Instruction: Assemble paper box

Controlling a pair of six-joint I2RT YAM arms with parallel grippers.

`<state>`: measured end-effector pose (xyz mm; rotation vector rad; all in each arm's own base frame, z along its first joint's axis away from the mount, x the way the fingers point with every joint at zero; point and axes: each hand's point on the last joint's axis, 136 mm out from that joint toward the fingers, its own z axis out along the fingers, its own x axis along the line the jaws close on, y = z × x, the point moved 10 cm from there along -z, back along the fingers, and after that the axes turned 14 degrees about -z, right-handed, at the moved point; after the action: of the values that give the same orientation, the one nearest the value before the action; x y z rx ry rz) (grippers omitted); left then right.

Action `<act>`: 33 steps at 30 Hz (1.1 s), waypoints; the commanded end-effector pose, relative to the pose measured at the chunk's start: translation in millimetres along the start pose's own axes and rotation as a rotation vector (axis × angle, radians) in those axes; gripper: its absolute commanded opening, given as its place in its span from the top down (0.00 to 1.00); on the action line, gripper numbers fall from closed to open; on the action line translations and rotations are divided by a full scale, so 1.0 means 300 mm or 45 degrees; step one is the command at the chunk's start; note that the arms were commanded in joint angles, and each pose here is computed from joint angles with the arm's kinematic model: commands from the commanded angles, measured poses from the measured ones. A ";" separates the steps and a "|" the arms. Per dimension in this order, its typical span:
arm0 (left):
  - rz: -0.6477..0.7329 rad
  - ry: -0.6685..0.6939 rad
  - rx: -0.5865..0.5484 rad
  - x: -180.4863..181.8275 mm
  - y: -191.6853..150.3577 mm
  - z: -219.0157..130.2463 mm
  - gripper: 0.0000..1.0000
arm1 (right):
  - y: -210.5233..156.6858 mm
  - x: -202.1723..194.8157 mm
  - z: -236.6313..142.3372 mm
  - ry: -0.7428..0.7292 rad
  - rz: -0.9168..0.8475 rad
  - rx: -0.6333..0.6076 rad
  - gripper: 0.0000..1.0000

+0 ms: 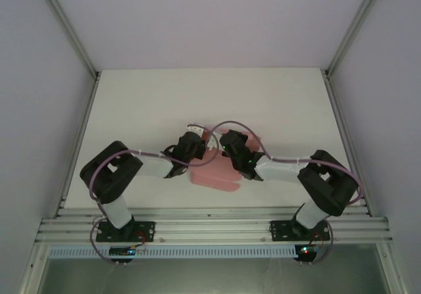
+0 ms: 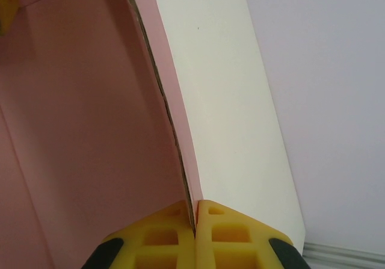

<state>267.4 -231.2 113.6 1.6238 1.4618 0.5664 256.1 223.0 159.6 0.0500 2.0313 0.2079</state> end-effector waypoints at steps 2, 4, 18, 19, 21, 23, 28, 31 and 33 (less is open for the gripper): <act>0.039 0.108 0.102 0.051 -0.058 0.002 0.64 | -0.041 0.030 -0.003 0.065 0.017 0.081 1.00; 0.039 0.125 0.075 0.045 -0.040 0.007 0.80 | -0.033 0.026 -0.004 0.062 0.022 0.068 1.00; -0.055 0.053 -0.064 0.015 0.039 -0.036 1.00 | -0.037 -0.129 -0.168 0.038 0.439 -0.209 0.16; -0.059 0.055 -0.070 0.018 0.041 -0.040 1.00 | -0.050 -0.151 -0.195 0.042 0.503 -0.250 0.07; -0.067 0.047 -0.077 0.020 0.039 -0.048 1.00 | -0.092 -0.190 -0.244 0.040 0.640 -0.313 0.00; -0.077 0.040 -0.080 0.023 0.038 -0.053 1.00 | -0.144 -0.229 -0.285 0.029 0.783 -0.356 0.00; -0.101 0.024 -0.084 0.022 0.043 -0.064 1.00 | -0.258 -0.293 -0.335 0.062 1.052 -0.302 0.00; -0.121 0.007 -0.099 0.020 0.053 -0.073 1.00 | -0.302 -0.277 -0.313 0.147 1.114 -0.192 0.01; -0.134 -0.003 -0.110 0.019 0.060 -0.081 1.00 | -0.324 -0.261 -0.281 0.191 1.155 -0.100 0.00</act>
<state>258.1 -218.1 125.3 1.5481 1.5020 0.5803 221.3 110.3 266.8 0.7797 1.8819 0.8916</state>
